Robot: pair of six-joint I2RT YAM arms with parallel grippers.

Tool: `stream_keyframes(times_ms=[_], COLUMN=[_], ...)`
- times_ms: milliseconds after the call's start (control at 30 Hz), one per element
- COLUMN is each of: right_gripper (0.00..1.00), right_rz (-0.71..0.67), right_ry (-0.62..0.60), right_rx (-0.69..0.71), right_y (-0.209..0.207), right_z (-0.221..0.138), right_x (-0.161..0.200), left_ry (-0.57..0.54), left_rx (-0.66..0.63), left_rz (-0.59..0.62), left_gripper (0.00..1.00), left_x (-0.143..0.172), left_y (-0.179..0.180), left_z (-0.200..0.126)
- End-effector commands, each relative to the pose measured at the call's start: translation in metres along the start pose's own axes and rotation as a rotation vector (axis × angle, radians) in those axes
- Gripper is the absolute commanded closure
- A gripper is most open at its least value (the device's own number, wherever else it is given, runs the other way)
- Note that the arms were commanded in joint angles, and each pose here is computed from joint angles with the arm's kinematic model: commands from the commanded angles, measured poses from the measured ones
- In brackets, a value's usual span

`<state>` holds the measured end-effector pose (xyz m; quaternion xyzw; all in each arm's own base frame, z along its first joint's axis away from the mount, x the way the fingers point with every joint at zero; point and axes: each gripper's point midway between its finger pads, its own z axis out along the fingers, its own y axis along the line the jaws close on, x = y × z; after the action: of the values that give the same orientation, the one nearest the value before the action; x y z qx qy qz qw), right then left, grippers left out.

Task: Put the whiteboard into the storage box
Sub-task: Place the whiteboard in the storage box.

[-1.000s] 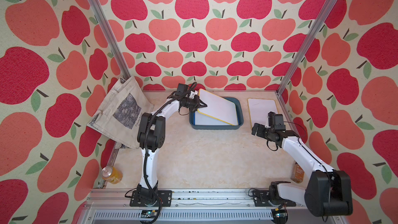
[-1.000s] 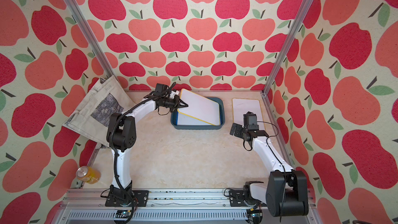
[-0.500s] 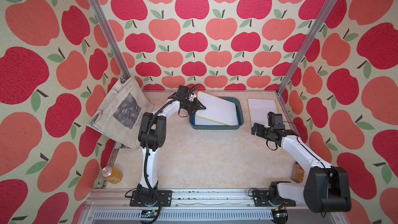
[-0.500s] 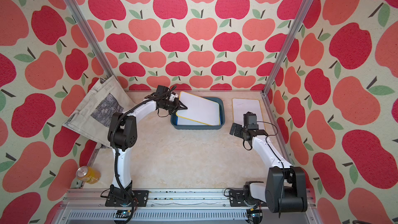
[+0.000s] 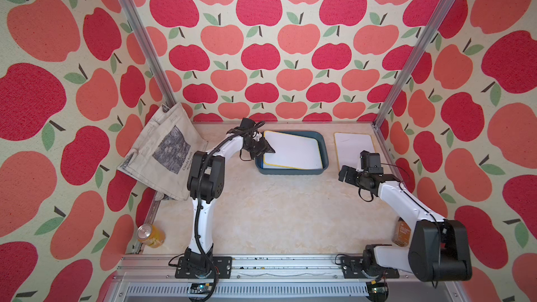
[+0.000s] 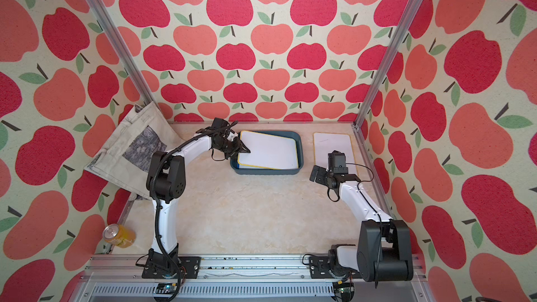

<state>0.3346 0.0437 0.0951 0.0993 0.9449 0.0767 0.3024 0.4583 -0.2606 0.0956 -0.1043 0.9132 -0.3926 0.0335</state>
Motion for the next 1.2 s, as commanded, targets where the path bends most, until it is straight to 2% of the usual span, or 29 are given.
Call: stream_keyframes(times_ms=[0, 367, 800, 1167], right_gripper=[0.01, 0.01, 0.01, 0.01], right_rz=[0.005, 0.022, 0.027, 0.047], right_ry=[-0.002, 0.017, 0.014, 0.027], right_rx=[-0.012, -0.003, -0.012, -0.032], right_y=[0.001, -0.002, -0.003, -0.002], right_z=[0.003, 0.006, -0.002, -0.002], right_x=[-0.002, 0.004, 0.012, 0.019], left_ry=[-0.005, -0.006, -0.003, -0.077], left_rx=[-0.037, -0.065, -0.211, -0.402], left_rz=[0.006, 0.002, -0.001, -0.034], left_gripper=[0.59, 0.59, 0.6, 0.6], left_x=[-0.001, -0.001, 0.007, -0.002], left_y=[0.0, 0.005, 0.036, 0.077], left_z=[-0.004, -0.003, 0.005, 0.002])
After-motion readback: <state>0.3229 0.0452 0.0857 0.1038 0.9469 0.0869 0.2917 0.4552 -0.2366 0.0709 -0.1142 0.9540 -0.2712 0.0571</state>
